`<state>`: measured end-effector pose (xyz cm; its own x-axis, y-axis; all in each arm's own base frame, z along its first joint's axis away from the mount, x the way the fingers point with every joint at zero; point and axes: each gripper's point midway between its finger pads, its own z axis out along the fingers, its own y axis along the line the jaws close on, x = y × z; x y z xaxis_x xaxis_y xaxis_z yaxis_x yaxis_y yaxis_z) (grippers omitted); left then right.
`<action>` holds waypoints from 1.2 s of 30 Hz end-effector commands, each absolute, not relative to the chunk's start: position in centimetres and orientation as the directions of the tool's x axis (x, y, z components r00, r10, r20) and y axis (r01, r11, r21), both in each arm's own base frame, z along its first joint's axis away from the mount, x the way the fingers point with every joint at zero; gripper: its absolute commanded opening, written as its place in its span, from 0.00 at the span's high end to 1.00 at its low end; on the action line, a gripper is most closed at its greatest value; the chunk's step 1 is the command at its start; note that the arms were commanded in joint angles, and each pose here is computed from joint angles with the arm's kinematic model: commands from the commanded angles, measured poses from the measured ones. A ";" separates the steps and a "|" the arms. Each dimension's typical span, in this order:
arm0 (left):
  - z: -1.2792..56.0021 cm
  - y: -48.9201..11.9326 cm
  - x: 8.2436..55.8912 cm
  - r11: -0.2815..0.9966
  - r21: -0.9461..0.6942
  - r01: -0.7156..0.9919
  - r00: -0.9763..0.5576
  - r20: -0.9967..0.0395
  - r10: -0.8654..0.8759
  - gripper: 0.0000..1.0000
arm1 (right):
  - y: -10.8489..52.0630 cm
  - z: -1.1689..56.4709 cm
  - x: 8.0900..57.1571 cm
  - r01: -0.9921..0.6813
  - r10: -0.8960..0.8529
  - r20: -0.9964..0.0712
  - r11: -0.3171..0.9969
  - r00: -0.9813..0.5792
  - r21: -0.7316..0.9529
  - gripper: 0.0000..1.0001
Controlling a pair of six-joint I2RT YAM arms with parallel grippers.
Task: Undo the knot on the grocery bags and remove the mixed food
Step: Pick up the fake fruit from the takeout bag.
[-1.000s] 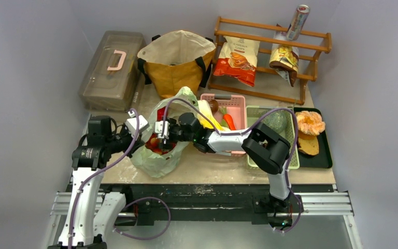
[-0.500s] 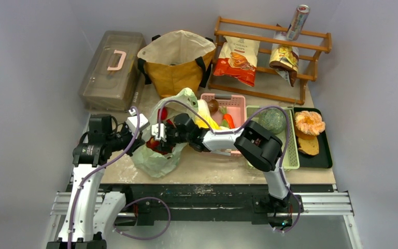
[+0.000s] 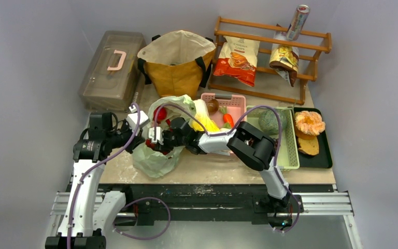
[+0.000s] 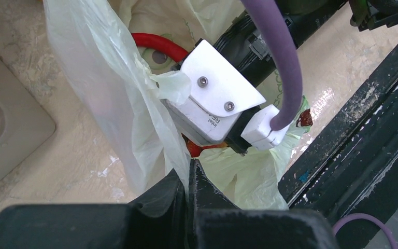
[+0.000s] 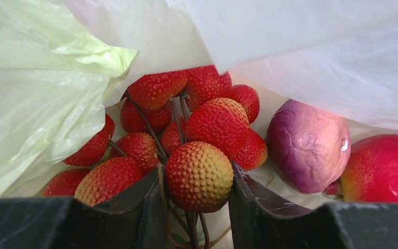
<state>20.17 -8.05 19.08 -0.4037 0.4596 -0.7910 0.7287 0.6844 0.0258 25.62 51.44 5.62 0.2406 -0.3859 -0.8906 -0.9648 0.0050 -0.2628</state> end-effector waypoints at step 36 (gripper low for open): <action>19.9 -4.7 25.6 0.846 0.110 0.521 -0.444 -0.812 0.379 1.00 | 44.9 32.5 27.6 -0.890 -0.020 -0.947 0.334 0.321 -0.309 1.00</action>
